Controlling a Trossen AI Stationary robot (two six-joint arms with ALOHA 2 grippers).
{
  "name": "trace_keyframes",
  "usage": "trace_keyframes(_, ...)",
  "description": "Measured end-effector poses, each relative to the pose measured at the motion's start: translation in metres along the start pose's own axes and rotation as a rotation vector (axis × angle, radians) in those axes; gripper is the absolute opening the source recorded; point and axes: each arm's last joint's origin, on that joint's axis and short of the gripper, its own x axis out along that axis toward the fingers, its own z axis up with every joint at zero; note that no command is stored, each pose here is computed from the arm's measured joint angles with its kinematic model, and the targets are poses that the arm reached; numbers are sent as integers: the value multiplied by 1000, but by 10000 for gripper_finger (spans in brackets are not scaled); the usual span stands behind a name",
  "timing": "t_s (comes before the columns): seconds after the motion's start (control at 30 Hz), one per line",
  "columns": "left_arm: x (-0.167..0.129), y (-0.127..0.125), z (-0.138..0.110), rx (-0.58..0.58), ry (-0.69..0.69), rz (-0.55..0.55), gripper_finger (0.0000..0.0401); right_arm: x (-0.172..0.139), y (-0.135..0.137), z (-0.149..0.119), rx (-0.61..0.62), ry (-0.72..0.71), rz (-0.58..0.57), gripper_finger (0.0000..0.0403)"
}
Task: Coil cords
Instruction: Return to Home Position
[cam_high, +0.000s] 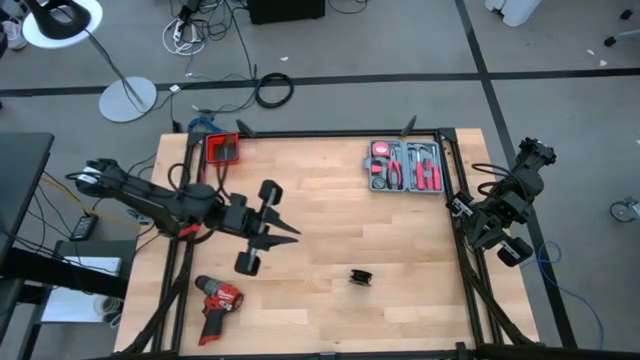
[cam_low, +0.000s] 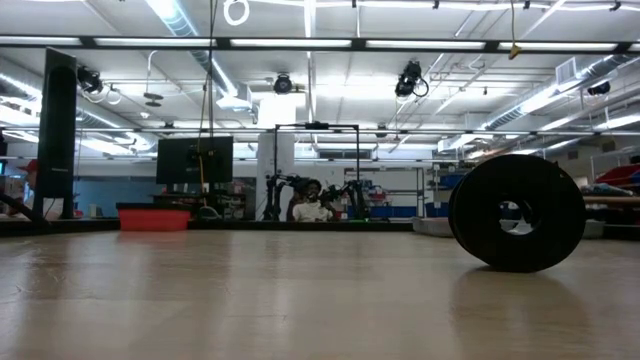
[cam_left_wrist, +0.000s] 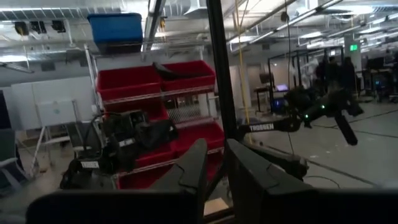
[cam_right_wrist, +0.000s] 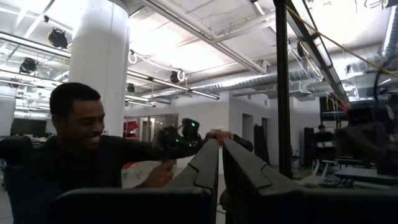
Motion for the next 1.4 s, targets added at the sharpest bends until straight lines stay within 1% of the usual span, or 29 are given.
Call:
trace_keyframes(0.1, -18, -2, -15, -4, -14, 3, 63, 0, 0, 0, 0, 0, 0, 25)
trace_keyframes(0.2, -32, -3, -24, -5, -31, 5, 63, 0, 0, 0, 0, 0, 0, 25)
trace_keyframes(0.37, -54, -5, -44, -7, 10, 0, 63, 0, 0, 0, 0, -1, 0, 25)
trace_keyframes(0.6, -95, -10, -80, -111, 83, -7, 63, 0, 0, 0, 0, -1, 0, 25)
trace_keyframes(0.67, -108, -12, -91, -123, 76, -6, 63, 0, 0, 0, 0, -1, 0, 25)
trace_keyframes(0.77, -124, -13, -104, -135, 25, -1, 63, 0, 0, 0, 0, -1, 0, 25)
trace_keyframes(0.9, -143, -15, -115, -135, -57, 5, 63, 0, 0, 0, 0, -1, 0, 25)
trace_keyframes(1.03, -155, -15, -119, -135, -106, 10, 63, 0, 0, 0, 0, -1, 0, 25)
trace_keyframes(1.23, -168, -15, -120, -136, -134, 12, 63, 0, 0, 0, 0, -1, 0, 25)
trace_keyframes(1.4, -184, -16, -132, -136, -102, 11, 63, 0, 0, 0, 0, -1, 0, 25)
